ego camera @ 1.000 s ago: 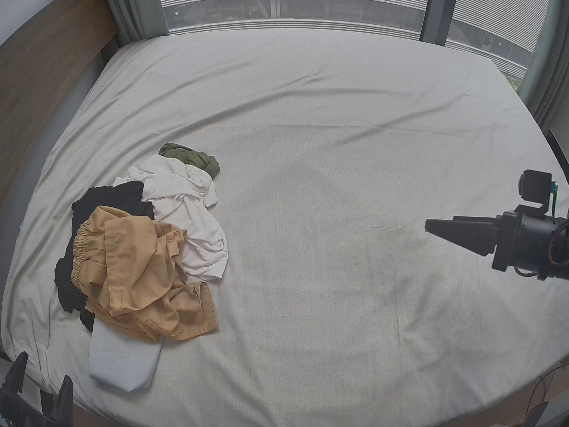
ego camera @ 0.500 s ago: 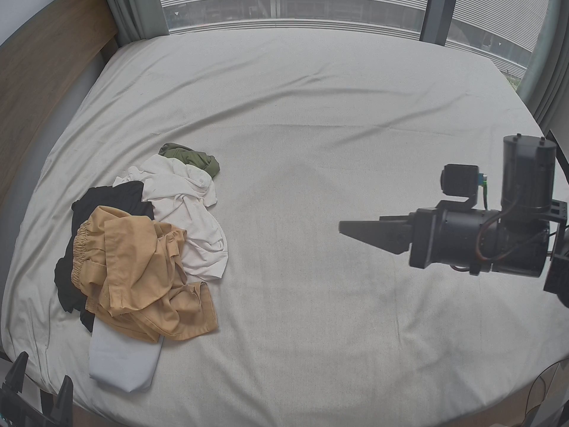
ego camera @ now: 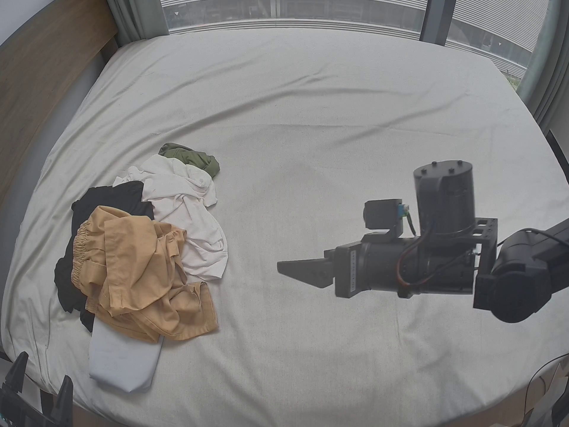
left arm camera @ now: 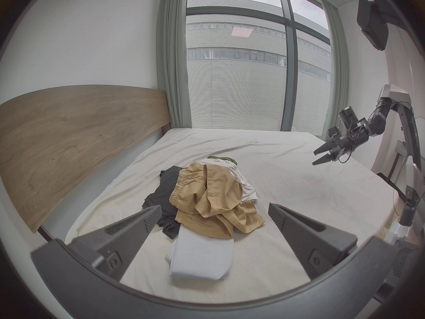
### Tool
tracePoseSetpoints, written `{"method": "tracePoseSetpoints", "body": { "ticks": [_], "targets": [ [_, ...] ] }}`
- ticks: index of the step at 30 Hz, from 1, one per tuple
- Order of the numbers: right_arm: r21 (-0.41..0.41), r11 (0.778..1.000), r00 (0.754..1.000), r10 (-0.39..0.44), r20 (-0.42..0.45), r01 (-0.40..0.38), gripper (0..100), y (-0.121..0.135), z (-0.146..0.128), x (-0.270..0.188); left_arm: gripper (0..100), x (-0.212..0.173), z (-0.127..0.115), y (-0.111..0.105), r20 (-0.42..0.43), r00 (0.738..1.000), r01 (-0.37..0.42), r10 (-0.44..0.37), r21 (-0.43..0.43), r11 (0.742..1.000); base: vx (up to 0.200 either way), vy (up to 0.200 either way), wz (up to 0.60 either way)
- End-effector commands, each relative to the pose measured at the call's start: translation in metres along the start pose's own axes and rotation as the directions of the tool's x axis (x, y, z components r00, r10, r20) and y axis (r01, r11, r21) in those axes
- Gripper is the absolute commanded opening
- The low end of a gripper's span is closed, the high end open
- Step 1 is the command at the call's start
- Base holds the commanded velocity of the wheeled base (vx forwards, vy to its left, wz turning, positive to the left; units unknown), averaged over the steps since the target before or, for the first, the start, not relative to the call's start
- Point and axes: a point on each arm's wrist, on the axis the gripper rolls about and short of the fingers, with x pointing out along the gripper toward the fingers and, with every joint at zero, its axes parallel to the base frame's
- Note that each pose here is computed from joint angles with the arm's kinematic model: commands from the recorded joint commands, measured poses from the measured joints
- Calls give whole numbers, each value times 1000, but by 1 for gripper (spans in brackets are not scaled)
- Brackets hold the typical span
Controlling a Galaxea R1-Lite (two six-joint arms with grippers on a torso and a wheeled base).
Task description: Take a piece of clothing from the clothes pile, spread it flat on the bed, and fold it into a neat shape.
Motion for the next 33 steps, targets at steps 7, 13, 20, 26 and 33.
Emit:
{"method": "tracePoseSetpoints", "body": {
  "ticks": [7,13,20,26,33],
  "targets": [
    [27,1000,995,15,-99,-12,100,0,-23,61,100,0,-5,0,-1,1000,-1,1,-2,1000,0,0,0],
    [41,999,993,31,-114,-27,100,4,-28,80,100,0,-5,0,-1,1000,-1,1,-4,1000,0,0,0],
    [55,998,989,31,-144,-24,100,4,-38,94,100,0,-5,0,-1,1000,-1,1,-2,1000,0,0,0],
    [65,998,983,35,-181,-24,100,5,-52,112,100,0,-5,0,-1,1000,-1,1,-2,1000,0,0,0],
    [62,997,976,47,-214,-35,100,9,-68,133,100,0,-5,0,-1,1000,-1,1,-4,1000,0,0,0]
  ]
}}
